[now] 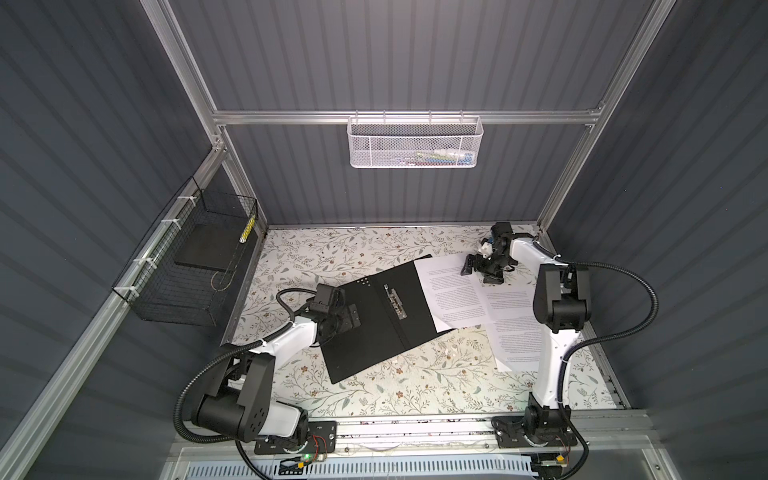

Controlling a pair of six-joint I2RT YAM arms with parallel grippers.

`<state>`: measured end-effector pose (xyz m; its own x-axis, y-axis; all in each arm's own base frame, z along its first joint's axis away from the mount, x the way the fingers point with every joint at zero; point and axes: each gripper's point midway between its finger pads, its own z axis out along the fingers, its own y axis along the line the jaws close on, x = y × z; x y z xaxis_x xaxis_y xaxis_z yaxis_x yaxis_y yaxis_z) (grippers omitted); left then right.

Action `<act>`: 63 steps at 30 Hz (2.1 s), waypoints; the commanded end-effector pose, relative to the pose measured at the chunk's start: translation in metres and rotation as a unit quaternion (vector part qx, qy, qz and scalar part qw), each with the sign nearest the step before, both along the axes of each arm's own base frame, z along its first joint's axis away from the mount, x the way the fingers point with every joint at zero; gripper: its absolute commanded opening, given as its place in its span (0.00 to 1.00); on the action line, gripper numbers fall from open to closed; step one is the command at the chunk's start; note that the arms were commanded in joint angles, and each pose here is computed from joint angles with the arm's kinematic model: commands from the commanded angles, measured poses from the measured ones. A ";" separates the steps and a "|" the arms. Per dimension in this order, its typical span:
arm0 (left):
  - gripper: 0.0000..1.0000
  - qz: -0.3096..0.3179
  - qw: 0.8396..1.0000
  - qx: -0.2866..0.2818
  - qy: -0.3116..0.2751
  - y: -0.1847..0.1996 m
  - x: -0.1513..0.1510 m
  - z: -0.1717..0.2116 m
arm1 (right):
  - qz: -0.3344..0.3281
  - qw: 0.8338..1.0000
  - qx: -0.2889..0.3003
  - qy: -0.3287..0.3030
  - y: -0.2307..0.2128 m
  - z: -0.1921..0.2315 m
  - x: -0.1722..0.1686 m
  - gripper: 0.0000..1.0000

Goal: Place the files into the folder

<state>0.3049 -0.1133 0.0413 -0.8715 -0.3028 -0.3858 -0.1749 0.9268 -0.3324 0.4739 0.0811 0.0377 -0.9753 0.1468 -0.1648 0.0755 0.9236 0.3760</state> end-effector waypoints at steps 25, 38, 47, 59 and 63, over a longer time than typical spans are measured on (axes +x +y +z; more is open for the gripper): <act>1.00 0.006 1.000 0.006 0.019 0.005 -0.011 -0.010 | 0.075 0.993 0.095 0.001 0.097 0.015 -0.002 0.94; 1.00 0.007 1.000 0.004 0.019 0.006 -0.012 -0.009 | 0.090 0.994 0.050 -0.036 0.114 0.035 -0.059 0.95; 1.00 0.007 1.000 0.003 0.016 0.007 -0.014 -0.007 | 0.084 0.994 0.071 -0.019 0.132 0.015 -0.058 0.95; 1.00 0.012 1.000 0.007 0.026 0.009 -0.019 -0.013 | 0.081 0.995 0.065 -0.004 0.141 -0.001 -0.047 0.95; 1.00 0.014 0.999 0.011 0.026 0.012 -0.020 -0.014 | 0.085 0.994 0.068 0.003 0.147 -0.006 -0.047 0.95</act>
